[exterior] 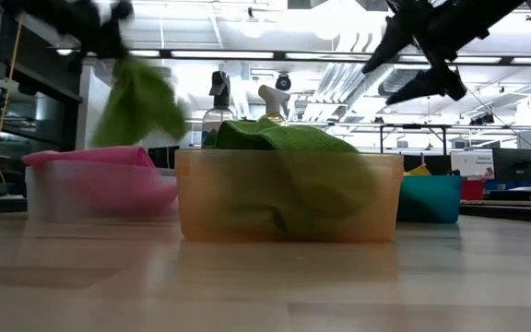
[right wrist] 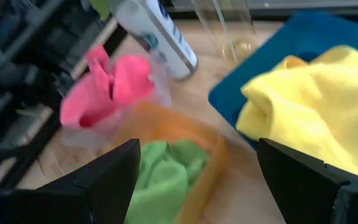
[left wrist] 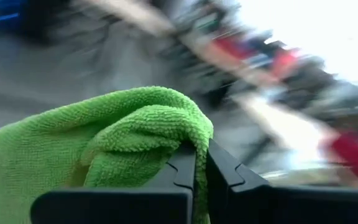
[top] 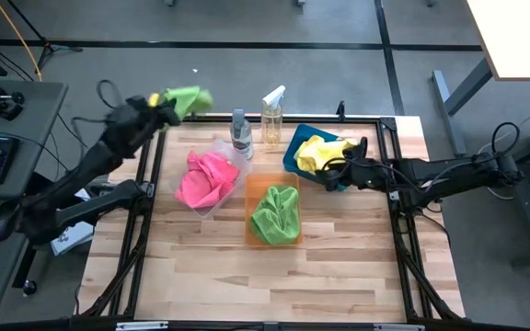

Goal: Sort microfiber towel by color & place in baskets
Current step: Put the green microfiber towel into the orange bin

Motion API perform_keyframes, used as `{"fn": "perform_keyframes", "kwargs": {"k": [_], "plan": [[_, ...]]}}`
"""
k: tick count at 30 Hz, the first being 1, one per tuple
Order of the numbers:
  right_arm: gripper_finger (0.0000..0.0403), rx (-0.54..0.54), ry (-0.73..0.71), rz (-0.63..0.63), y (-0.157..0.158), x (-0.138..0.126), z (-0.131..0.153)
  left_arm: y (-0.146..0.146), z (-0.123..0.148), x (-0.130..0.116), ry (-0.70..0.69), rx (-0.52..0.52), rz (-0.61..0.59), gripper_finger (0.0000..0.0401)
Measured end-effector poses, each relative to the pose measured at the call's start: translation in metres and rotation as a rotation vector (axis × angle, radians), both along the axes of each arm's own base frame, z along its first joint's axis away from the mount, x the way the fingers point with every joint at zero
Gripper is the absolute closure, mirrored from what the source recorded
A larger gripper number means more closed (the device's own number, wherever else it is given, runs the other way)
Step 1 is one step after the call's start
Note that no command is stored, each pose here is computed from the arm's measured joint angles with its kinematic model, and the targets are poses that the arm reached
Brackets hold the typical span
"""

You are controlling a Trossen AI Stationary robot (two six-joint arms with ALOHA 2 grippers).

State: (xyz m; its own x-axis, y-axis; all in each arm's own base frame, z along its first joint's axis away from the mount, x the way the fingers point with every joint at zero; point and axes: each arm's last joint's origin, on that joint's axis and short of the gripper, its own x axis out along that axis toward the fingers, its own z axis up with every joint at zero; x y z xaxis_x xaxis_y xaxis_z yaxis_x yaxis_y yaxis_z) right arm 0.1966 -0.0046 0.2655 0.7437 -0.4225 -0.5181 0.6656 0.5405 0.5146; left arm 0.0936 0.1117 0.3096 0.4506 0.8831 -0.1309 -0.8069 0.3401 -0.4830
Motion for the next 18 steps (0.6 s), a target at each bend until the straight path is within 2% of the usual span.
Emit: {"fn": "perform_keyframes", "kwargs": {"k": [5,11,14,18], "plan": [[0.0085,-0.043,-0.084,-0.029,-0.001,0.004,0.008,-0.036,0.068,-0.007,-0.203,0.287,-0.264,0.0401],[0.0085,-0.056,-0.159,-0.078,-0.002,0.007,0.014,-0.064,0.135,-0.014,-0.309,0.547,-0.467,0.0401],[0.0085,-0.04,-0.197,-0.097,-0.002,0.008,0.016,-0.066,0.15,0.003,-0.332,0.611,-0.612,0.0401],[0.0085,-0.043,-0.237,-0.11,-0.003,0.009,0.02,-0.064,0.146,0.052,-0.357,0.6,-0.859,0.0401]]}}
